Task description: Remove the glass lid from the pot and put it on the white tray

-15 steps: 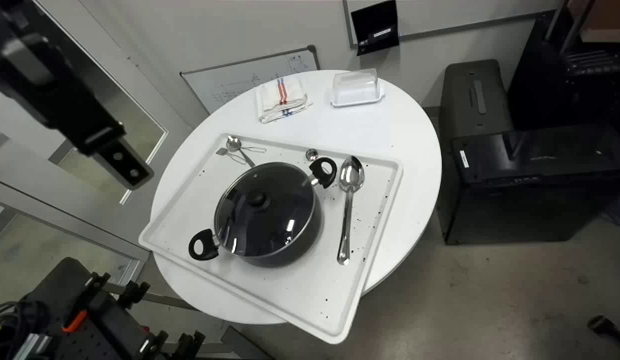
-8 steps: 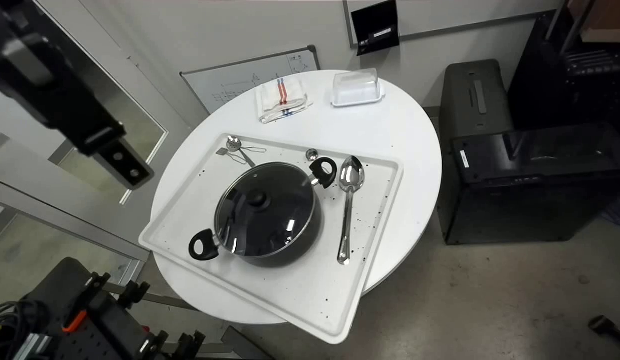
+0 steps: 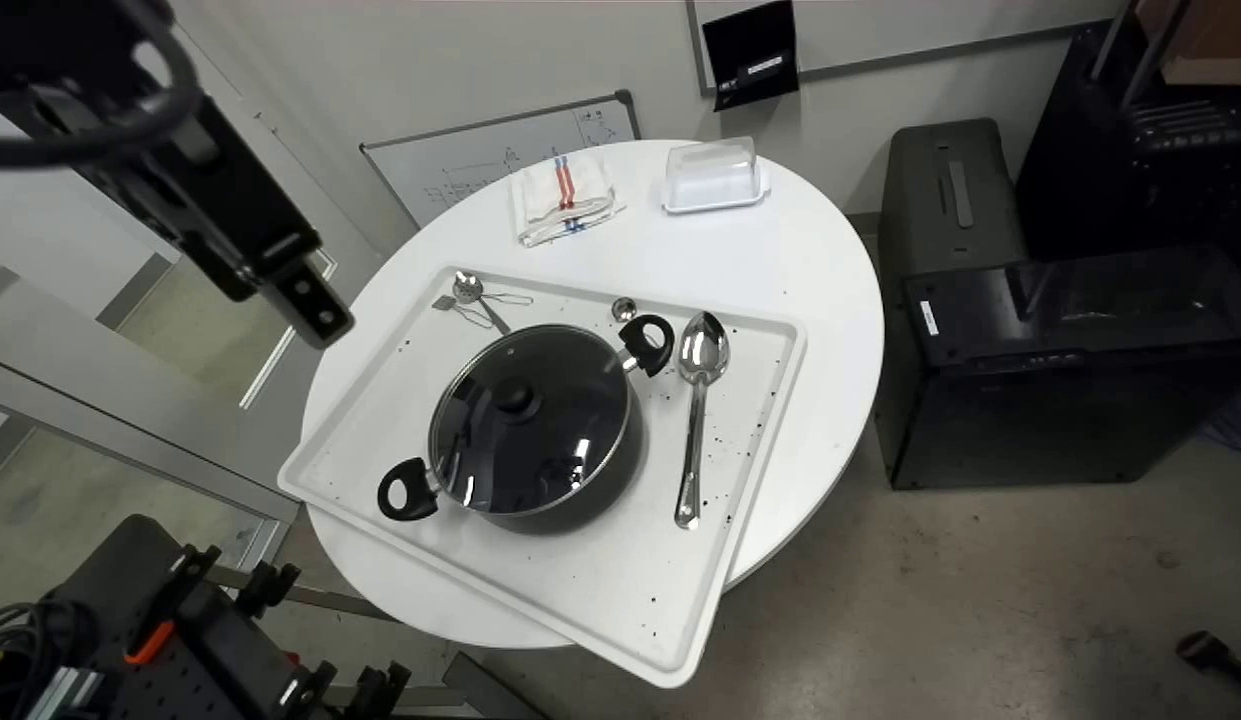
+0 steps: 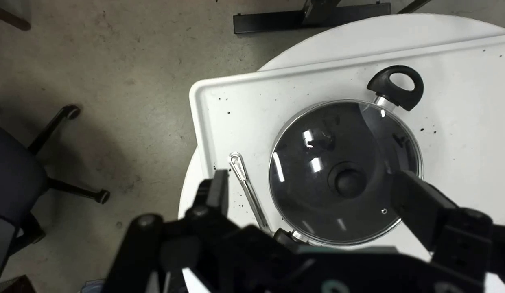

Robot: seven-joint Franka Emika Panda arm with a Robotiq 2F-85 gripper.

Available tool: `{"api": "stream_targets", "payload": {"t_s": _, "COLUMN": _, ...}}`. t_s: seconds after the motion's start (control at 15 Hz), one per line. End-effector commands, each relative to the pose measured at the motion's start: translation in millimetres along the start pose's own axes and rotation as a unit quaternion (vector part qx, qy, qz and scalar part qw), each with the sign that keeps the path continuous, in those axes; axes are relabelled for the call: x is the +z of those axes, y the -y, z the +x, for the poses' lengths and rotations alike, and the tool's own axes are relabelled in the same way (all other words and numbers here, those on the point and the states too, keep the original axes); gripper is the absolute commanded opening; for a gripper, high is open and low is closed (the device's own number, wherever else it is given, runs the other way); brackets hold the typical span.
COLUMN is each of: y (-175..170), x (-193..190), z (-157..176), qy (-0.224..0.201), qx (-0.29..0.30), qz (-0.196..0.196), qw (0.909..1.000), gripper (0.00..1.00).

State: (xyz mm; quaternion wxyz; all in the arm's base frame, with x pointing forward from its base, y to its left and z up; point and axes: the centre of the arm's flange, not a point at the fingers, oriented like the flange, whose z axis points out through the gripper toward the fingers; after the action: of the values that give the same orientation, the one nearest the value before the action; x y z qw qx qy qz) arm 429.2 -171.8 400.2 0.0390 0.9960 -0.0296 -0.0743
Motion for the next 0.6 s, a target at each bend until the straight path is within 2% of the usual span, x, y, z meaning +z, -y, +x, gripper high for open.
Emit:
{"api": "stream_targets", "payload": {"t_s": 0.0, "y": 20.4, "x": 18.9, "z": 35.3, "qy": 0.001, "qx": -0.048, "qz": -0.009, "qw": 0.9988, "gripper": 1.00}}
{"api": "stream_targets", "payload": {"t_s": 0.53, "y": 71.3, "x": 89.7, "z": 88.3, "qy": 0.004, "qx": -0.143, "qz": -0.015, "qw": 0.9896, "gripper": 1.00}}
